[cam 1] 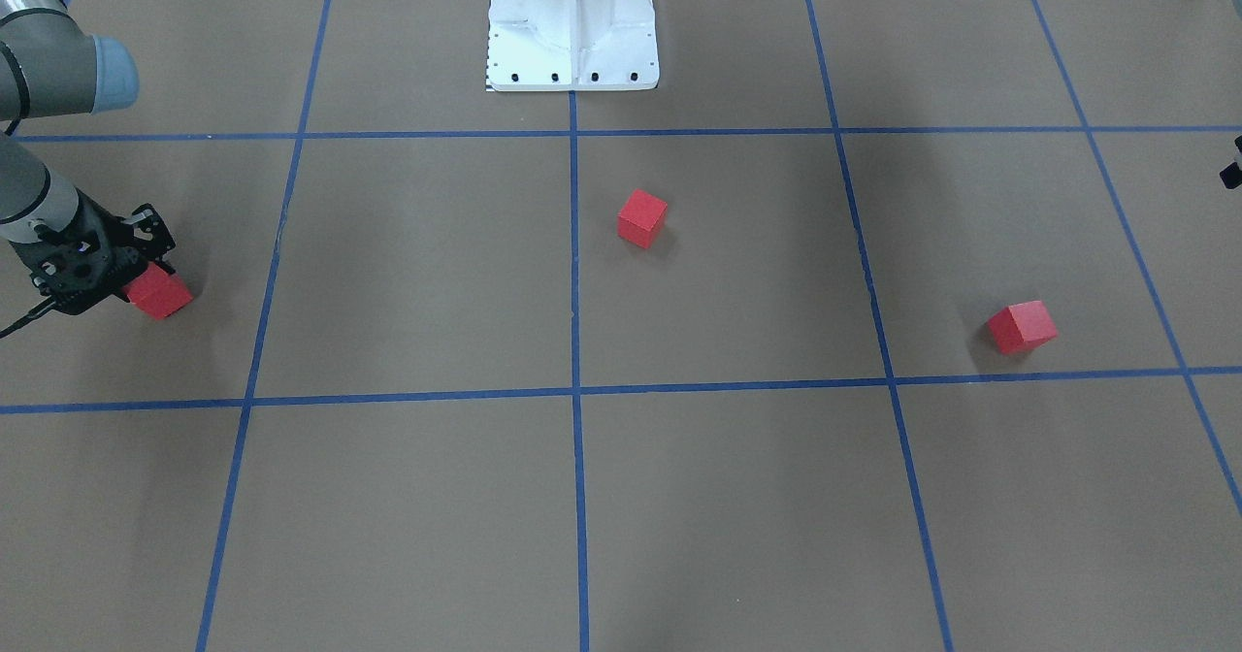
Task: Form red blocks into L shape at center
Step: 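Carry the red cube with the right gripper beside the center red cube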
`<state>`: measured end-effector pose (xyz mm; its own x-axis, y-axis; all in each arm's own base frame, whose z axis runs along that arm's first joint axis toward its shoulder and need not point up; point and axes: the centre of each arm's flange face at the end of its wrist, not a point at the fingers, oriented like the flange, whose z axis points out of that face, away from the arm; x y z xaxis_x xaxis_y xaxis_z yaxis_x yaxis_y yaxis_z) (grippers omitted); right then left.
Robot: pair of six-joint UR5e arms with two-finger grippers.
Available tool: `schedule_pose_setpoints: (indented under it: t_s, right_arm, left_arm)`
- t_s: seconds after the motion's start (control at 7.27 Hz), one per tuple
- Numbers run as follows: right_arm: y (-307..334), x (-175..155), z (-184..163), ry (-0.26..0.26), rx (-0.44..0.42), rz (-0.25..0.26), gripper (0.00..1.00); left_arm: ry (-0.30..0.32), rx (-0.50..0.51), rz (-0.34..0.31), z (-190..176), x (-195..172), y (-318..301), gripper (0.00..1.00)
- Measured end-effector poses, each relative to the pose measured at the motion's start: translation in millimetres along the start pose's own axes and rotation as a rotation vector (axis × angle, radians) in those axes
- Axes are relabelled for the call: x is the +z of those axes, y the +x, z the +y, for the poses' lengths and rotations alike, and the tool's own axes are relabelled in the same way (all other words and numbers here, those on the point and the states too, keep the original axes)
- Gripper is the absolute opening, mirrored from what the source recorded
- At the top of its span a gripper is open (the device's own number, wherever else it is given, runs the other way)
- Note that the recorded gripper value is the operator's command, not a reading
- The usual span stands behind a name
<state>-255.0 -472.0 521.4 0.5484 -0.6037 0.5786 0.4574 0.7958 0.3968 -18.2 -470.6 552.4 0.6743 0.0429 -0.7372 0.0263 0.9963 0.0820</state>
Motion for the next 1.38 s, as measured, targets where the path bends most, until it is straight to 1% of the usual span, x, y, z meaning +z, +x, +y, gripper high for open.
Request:
schedule_pose_setpoints:
  t_s: [0.14, 0.28, 0.41, 0.55, 0.83, 0.96, 1.1, 1.38]
  right_arm:
    - [-17.6, -19.6, -20.2, 0.046, 0.090, -0.015, 0.00]
    - [-39.5, -38.9, -47.0, 0.092, 0.197, -0.036, 0.00]
    - [-68.0, -50.6, -73.8, 0.124, 0.285, -0.064, 0.00]
    - [-107.8, -53.3, -99.9, 0.140, 0.355, -0.094, 0.00]
    - [-217.8, -40.9, -145.0, 0.155, 0.469, -0.134, 0.00]
    - [-265.7, -40.1, -164.3, 0.148, 0.506, -0.132, 0.00]
    - [-302.4, -41.6, -181.0, 0.138, 0.536, -0.120, 0.00]
    - [-351.1, -34.5, -203.5, 0.120, 0.596, -0.113, 0.00]
  left_arm:
    - [0.002, 0.001, 0.000, 0.0, -0.8, 0.7, 1.00]
    - [0.004, 0.003, 0.001, 0.0, -1.9, 2.1, 1.00]
    - [0.007, 0.006, 0.001, 0.0, -3.4, 3.7, 1.00]
    - [0.009, 0.009, 0.002, 0.0, -4.6, 5.2, 1.00]
    - [0.008, 0.009, 0.007, 0.2, -4.9, 6.3, 1.00]
    - [0.005, 0.006, 0.015, 0.7, -4.6, 6.8, 1.00]
    - [0.004, 0.002, 0.021, 0.8, -4.5, 7.3, 1.00]
    - [0.003, -0.006, 0.025, 1.0, -4.4, 7.5, 1.00]
